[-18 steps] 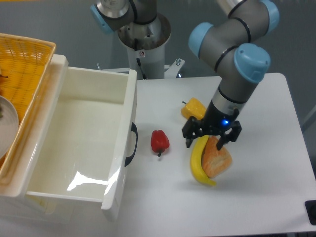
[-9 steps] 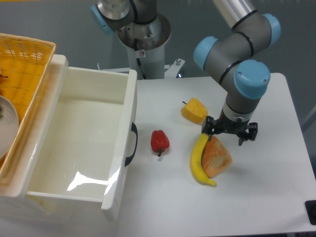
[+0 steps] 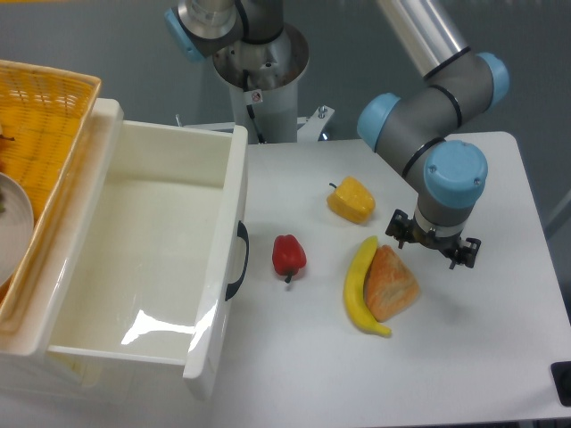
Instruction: Slide open the top white drawer
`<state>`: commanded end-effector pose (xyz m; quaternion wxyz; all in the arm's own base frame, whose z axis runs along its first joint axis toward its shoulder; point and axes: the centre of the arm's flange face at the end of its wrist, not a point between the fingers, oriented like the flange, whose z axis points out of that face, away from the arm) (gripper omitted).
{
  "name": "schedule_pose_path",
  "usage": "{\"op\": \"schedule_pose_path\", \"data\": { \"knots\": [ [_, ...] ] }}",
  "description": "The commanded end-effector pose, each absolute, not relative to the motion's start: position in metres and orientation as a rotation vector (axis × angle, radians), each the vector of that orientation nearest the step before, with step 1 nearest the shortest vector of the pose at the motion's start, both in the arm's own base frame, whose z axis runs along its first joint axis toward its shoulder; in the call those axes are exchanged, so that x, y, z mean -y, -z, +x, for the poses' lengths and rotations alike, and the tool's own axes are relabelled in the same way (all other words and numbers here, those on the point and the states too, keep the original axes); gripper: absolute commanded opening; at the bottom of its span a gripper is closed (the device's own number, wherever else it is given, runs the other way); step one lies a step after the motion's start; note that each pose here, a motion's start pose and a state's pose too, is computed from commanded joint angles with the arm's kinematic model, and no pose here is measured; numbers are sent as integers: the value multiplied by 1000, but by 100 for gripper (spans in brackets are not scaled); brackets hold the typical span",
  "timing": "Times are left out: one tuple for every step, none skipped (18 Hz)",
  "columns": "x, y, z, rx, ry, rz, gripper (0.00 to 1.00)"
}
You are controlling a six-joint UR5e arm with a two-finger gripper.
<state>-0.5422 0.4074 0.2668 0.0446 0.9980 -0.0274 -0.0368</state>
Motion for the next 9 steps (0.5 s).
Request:
{"op": "schedule_pose_path", "data": {
  "knots": [
    [-407, -268, -543, 151, 111, 3045, 100],
    [-406, -267, -544, 249, 104, 3036, 100],
    [-401, -268, -548, 337, 101, 3026, 100],
    [-399, -268, -548, 422, 96, 3015, 100],
    [-395, -269, -550, 499, 90, 3003, 100],
    [-392, -268, -552, 555, 81, 2999, 100],
    [-392, -266, -551, 586, 70, 3002, 100],
    [-393, -267, -550, 591, 73, 3005, 100],
    [-393, -267, -550, 592, 70, 3007, 100]
  ]
}}
